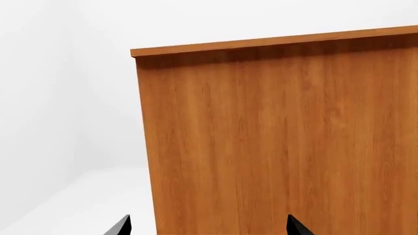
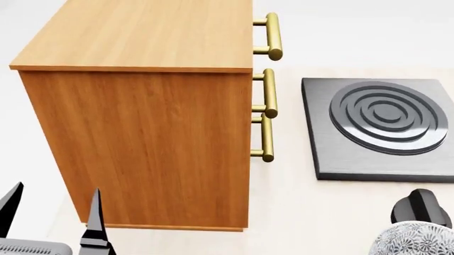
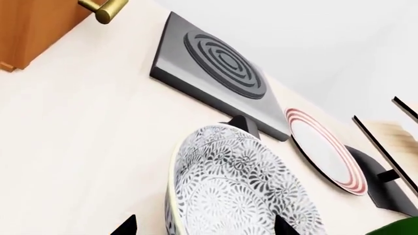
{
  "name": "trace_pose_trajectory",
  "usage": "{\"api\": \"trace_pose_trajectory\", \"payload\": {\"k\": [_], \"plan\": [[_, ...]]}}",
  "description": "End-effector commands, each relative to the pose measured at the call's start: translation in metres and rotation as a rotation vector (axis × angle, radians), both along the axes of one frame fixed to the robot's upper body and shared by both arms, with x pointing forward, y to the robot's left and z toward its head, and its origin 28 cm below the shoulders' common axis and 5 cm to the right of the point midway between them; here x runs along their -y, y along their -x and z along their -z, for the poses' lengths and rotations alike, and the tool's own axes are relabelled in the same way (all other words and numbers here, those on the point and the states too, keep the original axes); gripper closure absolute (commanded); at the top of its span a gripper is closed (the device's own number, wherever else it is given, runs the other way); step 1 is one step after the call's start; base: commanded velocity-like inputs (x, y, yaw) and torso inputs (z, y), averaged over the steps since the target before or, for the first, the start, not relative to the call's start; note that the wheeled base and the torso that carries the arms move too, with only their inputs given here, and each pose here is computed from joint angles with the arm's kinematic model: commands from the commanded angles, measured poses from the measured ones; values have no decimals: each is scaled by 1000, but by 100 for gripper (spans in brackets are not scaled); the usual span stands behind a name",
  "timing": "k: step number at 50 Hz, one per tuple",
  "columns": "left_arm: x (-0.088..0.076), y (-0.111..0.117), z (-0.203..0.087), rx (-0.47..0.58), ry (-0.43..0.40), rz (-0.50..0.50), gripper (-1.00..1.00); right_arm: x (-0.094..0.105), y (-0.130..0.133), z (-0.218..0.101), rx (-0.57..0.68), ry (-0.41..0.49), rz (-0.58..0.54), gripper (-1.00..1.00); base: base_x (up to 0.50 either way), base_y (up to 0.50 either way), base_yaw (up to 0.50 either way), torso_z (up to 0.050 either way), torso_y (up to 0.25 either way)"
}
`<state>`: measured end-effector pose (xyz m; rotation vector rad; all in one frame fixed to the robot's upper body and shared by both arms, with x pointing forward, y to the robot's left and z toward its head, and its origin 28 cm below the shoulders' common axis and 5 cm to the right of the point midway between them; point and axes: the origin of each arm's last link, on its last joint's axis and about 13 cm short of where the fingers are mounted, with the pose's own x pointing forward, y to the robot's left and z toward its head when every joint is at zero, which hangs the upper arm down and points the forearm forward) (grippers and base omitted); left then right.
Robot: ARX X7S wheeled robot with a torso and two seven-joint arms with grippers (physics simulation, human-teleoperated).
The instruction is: Put the bowl on the top of the cabinet.
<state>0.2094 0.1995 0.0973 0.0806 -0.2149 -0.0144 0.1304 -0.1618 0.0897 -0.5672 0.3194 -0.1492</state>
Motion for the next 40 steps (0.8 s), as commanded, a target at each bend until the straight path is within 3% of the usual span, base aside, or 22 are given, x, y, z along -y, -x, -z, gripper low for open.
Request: {"api": "trace_pose_trajectory", "payload": {"k": [1, 40], "plan": [[0, 1, 0, 1, -1, 1, -100, 1, -2, 5, -17, -4, 4, -100, 0, 0, 0, 0, 0], [2, 1, -2, 6, -6, 6, -100, 4, -3, 10, -44, -7, 14, -100, 0, 0, 0, 0, 0]]}}
